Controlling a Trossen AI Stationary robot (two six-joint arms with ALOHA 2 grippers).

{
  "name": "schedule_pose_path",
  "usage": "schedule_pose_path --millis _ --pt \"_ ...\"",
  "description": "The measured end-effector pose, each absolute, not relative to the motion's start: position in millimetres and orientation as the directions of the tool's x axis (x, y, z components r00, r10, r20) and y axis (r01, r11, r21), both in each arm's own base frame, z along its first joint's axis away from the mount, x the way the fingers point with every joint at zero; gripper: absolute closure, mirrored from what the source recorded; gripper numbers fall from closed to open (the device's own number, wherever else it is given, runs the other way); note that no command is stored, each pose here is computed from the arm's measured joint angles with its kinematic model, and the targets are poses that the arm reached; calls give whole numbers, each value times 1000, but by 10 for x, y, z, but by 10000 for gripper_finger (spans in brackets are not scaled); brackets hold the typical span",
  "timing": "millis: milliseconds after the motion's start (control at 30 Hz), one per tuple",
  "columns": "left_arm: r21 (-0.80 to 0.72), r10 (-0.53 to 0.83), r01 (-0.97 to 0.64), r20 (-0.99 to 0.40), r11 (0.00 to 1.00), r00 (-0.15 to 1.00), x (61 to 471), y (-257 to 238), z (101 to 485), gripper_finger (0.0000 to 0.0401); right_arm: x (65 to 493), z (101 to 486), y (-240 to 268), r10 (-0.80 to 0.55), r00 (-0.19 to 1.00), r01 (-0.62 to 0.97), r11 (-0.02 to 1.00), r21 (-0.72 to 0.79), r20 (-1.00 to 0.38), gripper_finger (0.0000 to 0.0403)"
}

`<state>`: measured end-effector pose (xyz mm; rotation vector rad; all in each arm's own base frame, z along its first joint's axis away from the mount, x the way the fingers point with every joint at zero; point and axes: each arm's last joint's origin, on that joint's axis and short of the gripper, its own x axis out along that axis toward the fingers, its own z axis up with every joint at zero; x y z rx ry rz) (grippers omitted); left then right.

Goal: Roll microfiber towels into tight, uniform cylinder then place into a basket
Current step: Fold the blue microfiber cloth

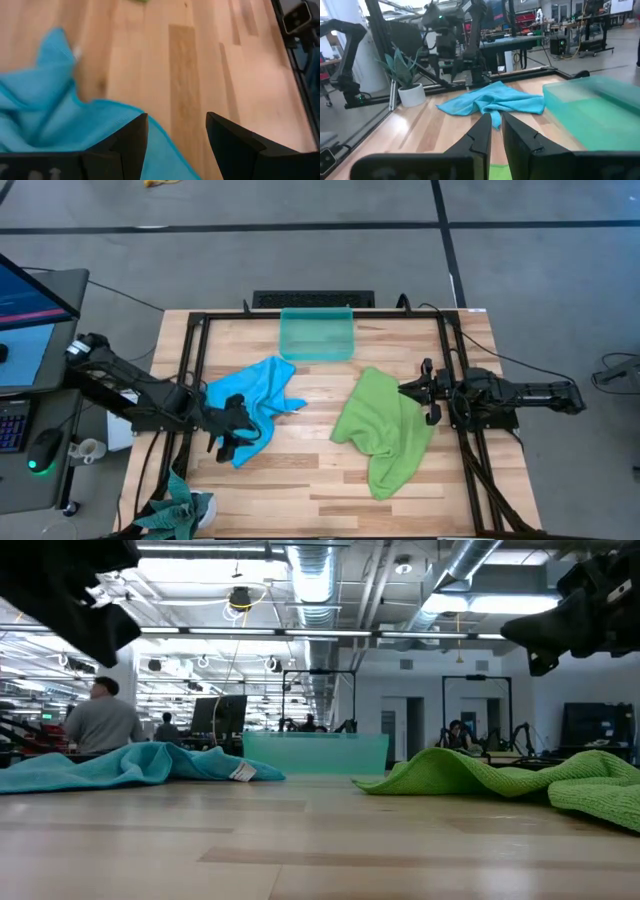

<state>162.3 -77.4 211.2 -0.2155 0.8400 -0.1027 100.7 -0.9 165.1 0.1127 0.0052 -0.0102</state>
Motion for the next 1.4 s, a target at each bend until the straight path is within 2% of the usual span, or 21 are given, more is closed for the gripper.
schedule_pose_path --millis 267,533,1100,1233,1400 --pt "-303 -221 -33 -763 953 608 1571 -995 2021 209 1006 1685 -9 -10 1000 7 997 77 29 333" --pt "-244 -173 -70 -833 967 526 1552 -1222 1790 209 1002 1750 -9 -10 995 6 999 45 96 333" --pt "-112 -59 -132 -934 985 353 1541 -1437 1331 209 1002 1748 -9 -9 995 5 999 45 95 333" --pt "-72 -17 -152 -942 986 335 1568 -1458 1244 209 1002 1750 -9 -10 995 6 999 44 96 333" --pt "-58 7 -165 -931 985 366 1589 -1463 1224 212 1002 1748 -9 -10 995 6 999 45 95 333"
